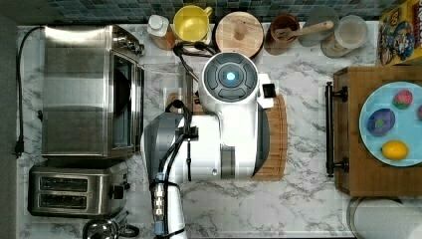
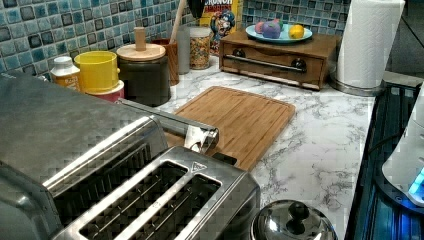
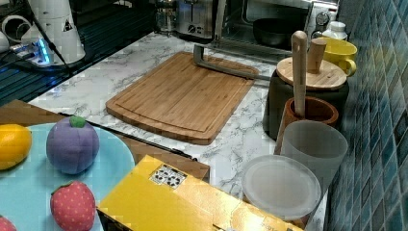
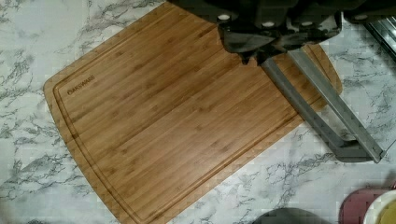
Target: Close the oven.
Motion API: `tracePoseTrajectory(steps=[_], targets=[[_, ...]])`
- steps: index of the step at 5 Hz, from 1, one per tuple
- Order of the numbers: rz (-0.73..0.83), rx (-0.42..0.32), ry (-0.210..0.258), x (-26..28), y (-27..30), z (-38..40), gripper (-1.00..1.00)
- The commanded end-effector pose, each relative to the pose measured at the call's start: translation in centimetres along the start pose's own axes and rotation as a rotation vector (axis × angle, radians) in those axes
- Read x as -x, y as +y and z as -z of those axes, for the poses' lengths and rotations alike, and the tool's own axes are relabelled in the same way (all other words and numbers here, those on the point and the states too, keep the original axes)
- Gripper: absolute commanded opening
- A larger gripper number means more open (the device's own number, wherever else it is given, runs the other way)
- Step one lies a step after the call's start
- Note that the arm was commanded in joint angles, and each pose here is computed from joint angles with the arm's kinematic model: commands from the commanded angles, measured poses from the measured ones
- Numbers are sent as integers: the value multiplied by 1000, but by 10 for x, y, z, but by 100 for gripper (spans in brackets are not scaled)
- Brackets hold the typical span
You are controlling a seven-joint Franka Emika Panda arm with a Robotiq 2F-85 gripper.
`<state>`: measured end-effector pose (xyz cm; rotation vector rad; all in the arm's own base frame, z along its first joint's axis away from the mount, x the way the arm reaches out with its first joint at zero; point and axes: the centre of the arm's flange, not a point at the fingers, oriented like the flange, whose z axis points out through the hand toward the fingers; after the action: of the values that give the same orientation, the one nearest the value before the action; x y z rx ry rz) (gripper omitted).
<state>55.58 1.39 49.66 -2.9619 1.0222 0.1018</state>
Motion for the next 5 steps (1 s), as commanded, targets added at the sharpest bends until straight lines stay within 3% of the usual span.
tracePoseTrajectory(steps=[1,2,3,4,5], targets=[[125,-92,-73,-3,7,-33,-100],[287,-138,-199,-21,16,-66,-100],[346,-257,-266,-42,47,-97,-100],[389,-367,-245,-55,75,-120,-100],[422,-496,-179,-59,102,-133,-100]])
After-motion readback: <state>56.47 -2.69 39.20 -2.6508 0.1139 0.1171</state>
